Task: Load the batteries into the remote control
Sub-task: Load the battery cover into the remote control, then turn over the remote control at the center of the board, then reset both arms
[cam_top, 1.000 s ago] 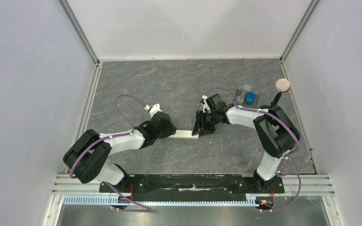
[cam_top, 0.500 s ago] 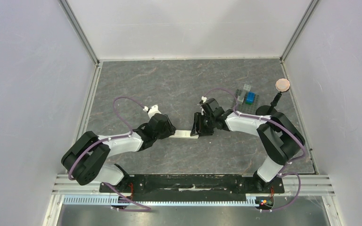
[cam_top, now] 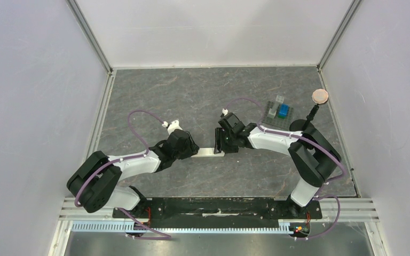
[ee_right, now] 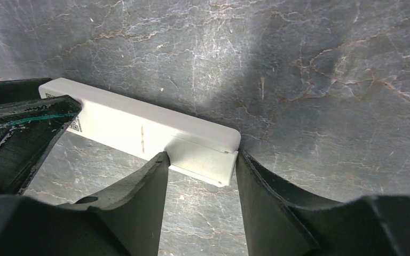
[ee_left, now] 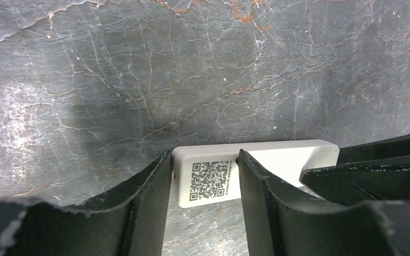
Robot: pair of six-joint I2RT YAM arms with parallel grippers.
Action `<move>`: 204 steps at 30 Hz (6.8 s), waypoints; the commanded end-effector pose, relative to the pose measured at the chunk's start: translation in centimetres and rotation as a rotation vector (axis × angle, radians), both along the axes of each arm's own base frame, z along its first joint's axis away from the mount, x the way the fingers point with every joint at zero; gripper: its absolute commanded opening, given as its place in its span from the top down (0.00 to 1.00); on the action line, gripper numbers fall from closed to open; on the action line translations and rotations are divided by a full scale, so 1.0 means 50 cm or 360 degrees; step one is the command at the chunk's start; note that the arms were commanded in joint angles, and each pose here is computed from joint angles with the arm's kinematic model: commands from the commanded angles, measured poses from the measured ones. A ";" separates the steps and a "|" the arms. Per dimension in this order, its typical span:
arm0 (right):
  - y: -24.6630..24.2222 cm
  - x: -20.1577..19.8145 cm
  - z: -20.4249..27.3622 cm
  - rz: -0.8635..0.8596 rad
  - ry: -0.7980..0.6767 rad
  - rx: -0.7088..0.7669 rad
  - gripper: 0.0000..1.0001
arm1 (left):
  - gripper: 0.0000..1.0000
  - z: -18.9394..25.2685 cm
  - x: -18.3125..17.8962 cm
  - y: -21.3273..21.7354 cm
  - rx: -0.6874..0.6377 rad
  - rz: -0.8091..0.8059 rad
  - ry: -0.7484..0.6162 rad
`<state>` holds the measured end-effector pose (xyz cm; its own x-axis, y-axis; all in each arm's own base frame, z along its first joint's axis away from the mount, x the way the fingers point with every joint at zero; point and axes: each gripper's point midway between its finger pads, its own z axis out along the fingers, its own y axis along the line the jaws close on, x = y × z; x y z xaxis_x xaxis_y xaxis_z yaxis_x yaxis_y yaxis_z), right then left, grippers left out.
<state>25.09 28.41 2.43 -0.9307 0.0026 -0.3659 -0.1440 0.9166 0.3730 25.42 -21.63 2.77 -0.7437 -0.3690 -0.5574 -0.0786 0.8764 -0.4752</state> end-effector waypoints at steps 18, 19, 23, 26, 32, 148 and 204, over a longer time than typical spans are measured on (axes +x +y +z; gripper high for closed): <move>0.040 -0.088 -0.153 -0.0132 0.0093 -0.0374 0.52 | 0.51 -0.029 -0.096 -0.075 -0.0269 -0.0360 0.0236; 0.048 -0.089 -0.154 -0.0136 0.0102 -0.0345 0.52 | 0.51 -0.028 -0.098 -0.078 -0.0283 -0.0373 0.0237; 0.076 -0.078 -0.149 -0.0149 0.0081 -0.0289 0.48 | 0.51 -0.023 -0.106 -0.095 -0.0337 -0.0457 0.0230; 0.097 -0.067 -0.140 -0.0122 0.0062 -0.0262 0.46 | 0.51 -0.017 -0.106 -0.100 -0.0344 -0.0502 0.0206; 0.060 -0.018 -0.069 -0.0152 -0.0133 -0.0296 0.35 | 0.48 0.017 -0.060 -0.065 -0.0165 -0.0367 0.0075; -0.139 0.036 0.293 -0.0081 -0.0799 0.0109 0.11 | 0.98 0.200 -0.025 0.167 0.0450 0.0260 -0.0042; -0.503 -0.099 0.597 -0.1099 -0.1448 0.0104 0.02 | 0.17 0.581 -0.269 0.407 0.0145 0.0298 -0.0731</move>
